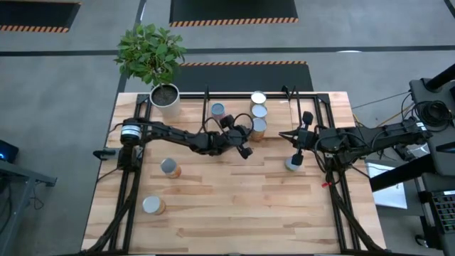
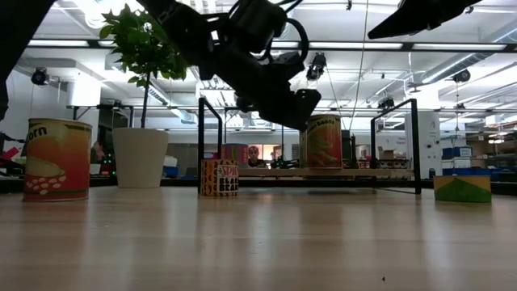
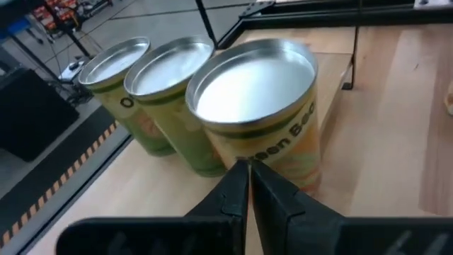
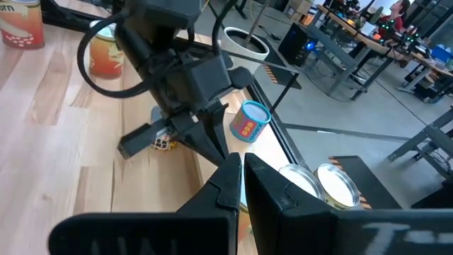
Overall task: Pick and place cans onto a shelf
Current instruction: Put the canned green beans on the shelf
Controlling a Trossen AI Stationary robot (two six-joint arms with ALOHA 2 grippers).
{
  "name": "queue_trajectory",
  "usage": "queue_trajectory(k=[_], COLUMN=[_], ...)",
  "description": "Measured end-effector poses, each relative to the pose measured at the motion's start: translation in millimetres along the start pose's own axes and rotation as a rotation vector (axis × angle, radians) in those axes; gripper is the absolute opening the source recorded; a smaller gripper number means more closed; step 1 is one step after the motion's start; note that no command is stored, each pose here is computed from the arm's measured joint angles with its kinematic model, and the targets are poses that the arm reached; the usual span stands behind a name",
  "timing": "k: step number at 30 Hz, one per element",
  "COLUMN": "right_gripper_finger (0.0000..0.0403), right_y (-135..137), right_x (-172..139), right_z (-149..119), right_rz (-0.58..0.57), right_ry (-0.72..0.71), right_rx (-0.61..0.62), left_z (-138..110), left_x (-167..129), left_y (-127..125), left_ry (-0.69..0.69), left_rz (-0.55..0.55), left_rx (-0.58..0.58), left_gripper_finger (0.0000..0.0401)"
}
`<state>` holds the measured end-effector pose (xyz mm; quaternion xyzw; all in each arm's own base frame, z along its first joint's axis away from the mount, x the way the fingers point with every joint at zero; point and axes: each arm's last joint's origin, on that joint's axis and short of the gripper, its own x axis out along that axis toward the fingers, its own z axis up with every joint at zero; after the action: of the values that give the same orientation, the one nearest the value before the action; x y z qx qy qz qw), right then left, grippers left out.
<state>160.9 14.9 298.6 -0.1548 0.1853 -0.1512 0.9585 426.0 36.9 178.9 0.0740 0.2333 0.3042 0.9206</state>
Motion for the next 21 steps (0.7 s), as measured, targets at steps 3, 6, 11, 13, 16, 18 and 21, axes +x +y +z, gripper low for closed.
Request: queue_trajectory(k=[3,6,11,13,16,18,21], right_gripper_finger=[0.0009,0.0009,0.0009,0.0009,0.0009,0.0009,0.0009], right_y=[0.0,0.0,0.0,0.0,0.0,0.0,0.0], right_x=[0.0,0.0,0.0,0.0,0.0,0.0,0.0], right_z=[-0.1,-0.1,-0.1,-0.1,-0.1,-0.1,-0.1], right_rz=[0.000,0.000,0.000,0.000,0.000,0.000,0.000], right_ry=[0.000,0.001,0.001,0.000,0.000,0.000,0.000], right_rx=[-0.001,-0.002,-0.003,-0.003,-0.003,-0.003,-0.003], left_z=[-0.8,-0.5,0.6,0.5,0.6,0.7,0.7], left_x=[2.0,3.2,4.6,4.7,4.8,4.7,4.7], left_y=[-1.7,-2.5,-2.8,-2.9,-2.7,-2.7,-2.8], left_ry=[-0.014,-0.030,-0.053,-0.053,-0.054,-0.055,-0.055], left_rz=[-0.001,-0.001,0.000,0.000,0.000,0.000,0.000], left_rx=[-0.016,-0.028,-0.044,-0.044,-0.045,-0.045,-0.045], left_gripper_finger=[0.0000,0.0000,0.0000,0.0000,0.0000,0.0000,0.0000])
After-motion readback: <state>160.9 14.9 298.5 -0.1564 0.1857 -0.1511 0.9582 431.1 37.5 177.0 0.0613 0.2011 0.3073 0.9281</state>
